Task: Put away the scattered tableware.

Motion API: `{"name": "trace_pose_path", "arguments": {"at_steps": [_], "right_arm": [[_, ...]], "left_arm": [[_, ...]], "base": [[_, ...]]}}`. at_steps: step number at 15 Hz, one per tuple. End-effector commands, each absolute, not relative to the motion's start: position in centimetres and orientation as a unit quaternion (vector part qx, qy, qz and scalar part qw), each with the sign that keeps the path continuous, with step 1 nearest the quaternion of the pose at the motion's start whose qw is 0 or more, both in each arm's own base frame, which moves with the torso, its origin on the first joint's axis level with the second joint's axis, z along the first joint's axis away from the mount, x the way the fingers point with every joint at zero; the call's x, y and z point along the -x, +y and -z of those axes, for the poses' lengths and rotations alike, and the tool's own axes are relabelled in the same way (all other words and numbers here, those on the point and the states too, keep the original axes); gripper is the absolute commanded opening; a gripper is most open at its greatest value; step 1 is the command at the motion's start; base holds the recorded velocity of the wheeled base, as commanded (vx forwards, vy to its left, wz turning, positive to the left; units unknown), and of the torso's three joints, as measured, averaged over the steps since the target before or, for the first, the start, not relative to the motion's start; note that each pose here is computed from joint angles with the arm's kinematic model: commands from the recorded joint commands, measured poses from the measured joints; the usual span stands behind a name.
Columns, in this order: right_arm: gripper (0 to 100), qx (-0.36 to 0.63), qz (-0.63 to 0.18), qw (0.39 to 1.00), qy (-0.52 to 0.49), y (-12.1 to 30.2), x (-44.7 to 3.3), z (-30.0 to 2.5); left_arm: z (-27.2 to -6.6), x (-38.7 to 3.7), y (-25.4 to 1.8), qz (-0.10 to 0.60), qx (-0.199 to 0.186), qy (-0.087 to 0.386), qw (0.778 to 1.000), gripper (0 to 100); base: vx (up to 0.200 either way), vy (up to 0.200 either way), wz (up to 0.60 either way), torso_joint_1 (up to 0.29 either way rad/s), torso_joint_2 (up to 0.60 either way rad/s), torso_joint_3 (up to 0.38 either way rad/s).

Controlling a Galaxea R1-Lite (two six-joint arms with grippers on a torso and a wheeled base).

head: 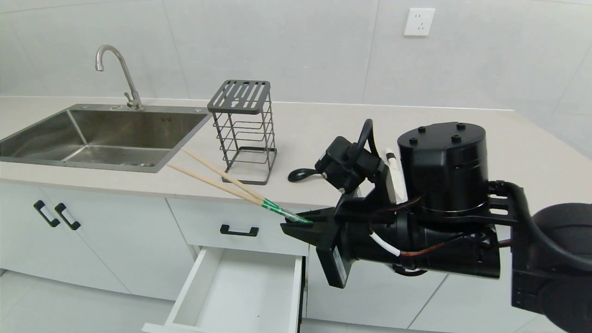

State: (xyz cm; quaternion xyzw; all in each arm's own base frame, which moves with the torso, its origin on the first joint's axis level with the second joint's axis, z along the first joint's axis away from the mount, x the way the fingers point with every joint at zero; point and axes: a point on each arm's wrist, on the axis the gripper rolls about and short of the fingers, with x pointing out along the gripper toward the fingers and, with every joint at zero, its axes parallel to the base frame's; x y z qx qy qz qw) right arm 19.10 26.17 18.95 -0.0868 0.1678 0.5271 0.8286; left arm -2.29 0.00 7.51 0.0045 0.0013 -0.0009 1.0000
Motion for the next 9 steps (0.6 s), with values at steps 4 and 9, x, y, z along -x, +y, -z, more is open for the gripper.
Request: {"name": "trace_pose_path", "arguments": {"at_steps": [4, 9], "right_arm": [[0, 0.092, -0.526, 0.826, 0.181, 27.7, -20.2, -17.8], [0, 0.088, -0.546, 0.813, 0.185, 29.3, -21.3, -17.1]], "left_arm": [[-7.5, 2.3, 0.0, 0.001, -0.005, 0.002, 1.000, 100], [-7.5, 2.3, 0.0, 0.001, -0.005, 0.002, 1.000, 100]], "base": [[0.000, 0.000, 0.00, -0.144, 0.27, 0.127], [0.000, 0.000, 0.00, -0.167, 0.32, 0.152]]}}
